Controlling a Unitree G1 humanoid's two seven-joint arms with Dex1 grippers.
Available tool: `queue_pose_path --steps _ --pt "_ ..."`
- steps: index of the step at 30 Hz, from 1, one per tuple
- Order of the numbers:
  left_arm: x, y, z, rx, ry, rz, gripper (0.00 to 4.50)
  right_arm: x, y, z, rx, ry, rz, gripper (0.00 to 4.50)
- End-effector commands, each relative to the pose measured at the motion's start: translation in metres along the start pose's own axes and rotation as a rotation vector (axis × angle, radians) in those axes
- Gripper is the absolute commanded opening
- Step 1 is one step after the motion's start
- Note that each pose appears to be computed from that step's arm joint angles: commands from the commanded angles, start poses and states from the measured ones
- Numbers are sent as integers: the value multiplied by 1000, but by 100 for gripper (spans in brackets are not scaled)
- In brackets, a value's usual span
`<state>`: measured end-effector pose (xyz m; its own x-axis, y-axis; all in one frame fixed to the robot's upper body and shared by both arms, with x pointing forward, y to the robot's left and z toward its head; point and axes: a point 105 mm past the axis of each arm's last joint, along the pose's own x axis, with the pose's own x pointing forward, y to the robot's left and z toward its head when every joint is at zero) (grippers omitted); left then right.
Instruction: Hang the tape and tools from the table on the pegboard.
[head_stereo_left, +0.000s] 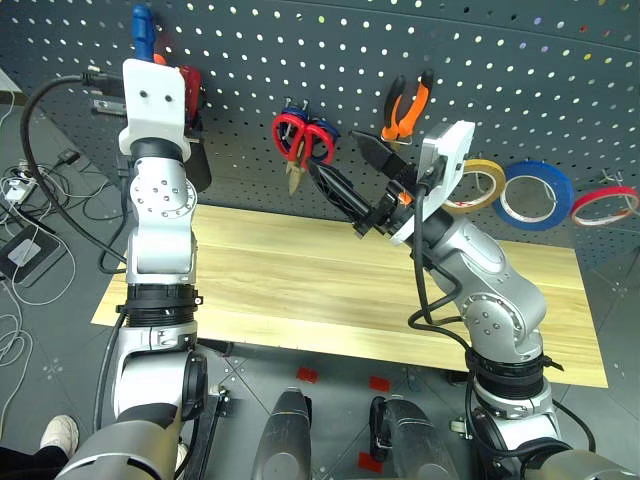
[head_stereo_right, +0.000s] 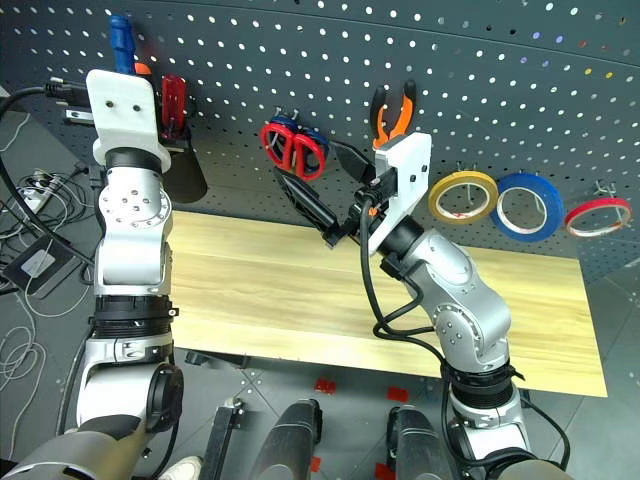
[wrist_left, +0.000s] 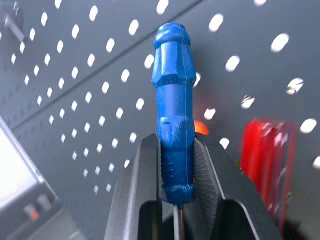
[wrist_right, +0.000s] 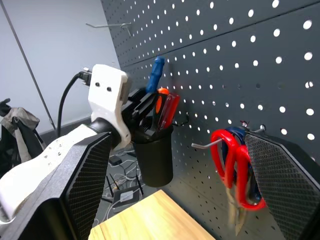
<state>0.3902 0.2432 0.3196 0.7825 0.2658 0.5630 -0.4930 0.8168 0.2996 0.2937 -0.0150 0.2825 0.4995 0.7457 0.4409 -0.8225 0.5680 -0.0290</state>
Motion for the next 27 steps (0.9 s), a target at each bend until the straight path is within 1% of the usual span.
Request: queue_pose_path --steps 1,2,3,9,12,14,16,18,20,22,24,26,27 --pt "-4 9 14 -22 -42 35 204 -1 6 9 -29 -39 20 450" --pt "-4 9 15 -25 -42 35 242 -1 6 9 -30 -38 21 450" --pt "-5 10 16 -26 -41 35 260 -1 6 8 -30 -37 22 450" --pt "-5 11 20 -39 -47 35 440 0 6 7 -29 -35 27 450" --pt "-6 10 24 -72 -53 22 445 -1 7 7 -32 -36 27 450" --pt "-11 6 28 -130 -63 -13 445 -4 6 7 -41 -32 22 450" --pt "-19 -7 32 -266 -50 -97 445 -11 3 8 -84 -25 14 450" --pt "-30 -18 31 -359 -12 -163 445 -23 0 10 -131 -16 2 450" --pt "-42 -27 30 -397 15 -224 445 -35 -4 10 -164 2 -14 450" --pt "-65 -42 29 -421 36 -329 445 -53 -13 4 -198 54 -74 450" --pt "-84 -51 24 -436 74 -404 445 -67 -24 -2 -227 106 -152 450" --pt "-108 -60 11 -418 124 -481 445 -86 -41 -16 -261 183 -284 450" --pt "-120 -65 1 -402 164 -510 445 -96 -51 -22 -297 223 -362 450"
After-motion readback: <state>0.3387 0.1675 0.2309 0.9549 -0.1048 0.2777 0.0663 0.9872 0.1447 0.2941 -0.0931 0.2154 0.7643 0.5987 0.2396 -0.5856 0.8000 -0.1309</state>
